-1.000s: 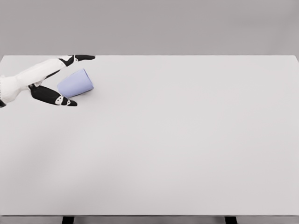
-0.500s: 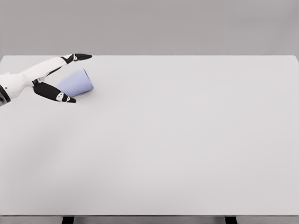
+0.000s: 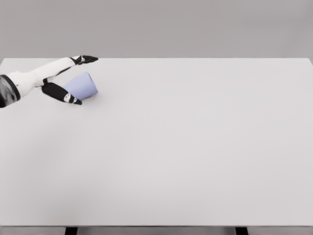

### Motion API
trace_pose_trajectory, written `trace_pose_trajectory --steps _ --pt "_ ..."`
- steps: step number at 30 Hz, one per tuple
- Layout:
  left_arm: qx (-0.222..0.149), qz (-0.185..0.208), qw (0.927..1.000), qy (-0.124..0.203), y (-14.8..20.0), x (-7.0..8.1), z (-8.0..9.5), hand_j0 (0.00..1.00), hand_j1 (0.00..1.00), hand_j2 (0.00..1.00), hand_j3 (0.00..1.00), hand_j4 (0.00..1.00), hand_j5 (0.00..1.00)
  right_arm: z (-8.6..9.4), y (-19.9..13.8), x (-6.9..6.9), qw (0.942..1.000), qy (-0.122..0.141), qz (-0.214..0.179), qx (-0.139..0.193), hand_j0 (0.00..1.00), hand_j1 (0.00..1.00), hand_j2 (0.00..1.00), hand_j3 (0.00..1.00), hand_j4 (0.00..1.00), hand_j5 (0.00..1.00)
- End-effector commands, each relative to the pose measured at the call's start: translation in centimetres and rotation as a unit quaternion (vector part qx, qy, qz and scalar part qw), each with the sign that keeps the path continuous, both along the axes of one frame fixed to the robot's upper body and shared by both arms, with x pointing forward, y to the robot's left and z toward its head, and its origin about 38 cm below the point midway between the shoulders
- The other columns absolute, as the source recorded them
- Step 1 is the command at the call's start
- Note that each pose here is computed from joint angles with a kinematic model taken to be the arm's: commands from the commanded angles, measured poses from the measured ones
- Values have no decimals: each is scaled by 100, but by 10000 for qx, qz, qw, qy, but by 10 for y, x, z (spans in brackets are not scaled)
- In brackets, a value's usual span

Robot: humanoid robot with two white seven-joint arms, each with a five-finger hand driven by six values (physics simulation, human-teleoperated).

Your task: Flip the cup with left arm and place it on the table

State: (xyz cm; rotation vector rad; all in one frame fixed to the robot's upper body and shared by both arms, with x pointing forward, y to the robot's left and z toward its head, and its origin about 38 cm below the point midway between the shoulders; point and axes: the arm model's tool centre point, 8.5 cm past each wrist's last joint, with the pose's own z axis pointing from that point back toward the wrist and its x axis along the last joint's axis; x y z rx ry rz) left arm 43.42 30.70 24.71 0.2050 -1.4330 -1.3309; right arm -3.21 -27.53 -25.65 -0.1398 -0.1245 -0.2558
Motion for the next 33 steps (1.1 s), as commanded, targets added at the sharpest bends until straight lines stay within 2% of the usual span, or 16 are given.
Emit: trace_pose_trajectory --steps 1,10,12,19,27,33 --pt "81 80 9998 188 -1 -1 -11 100 100 100 100 100 100 0 0 0 10000 -1 -3 -2 100 100 100 100 100 100" --pt "195 672 9961 530 -7 15 -14 100 100 100 100 100 100 0 0 0 10000 -1 -3 -2 100 100 100 100 100 100" --pt "-58 831 9938 743 -4 21 -15 100 100 100 100 100 100 0 0 0 10000 -2 -2 5 100 100 100 100 100 100" --pt "-144 1015 9914 813 -5 35 -17 100 100 100 100 100 100 0 0 0 10000 -1 -3 -2 100 100 100 100 100 100" --pt "-91 1035 9924 664 -3 36 -14 100 100 100 100 100 100 0 0 0 10000 -1 -3 -2 100 100 100 100 100 100" --pt "-213 1332 9868 892 9 45 -24 100 100 100 100 100 100 0 0 0 10000 -1 -3 -2 100 100 100 100 100 100"
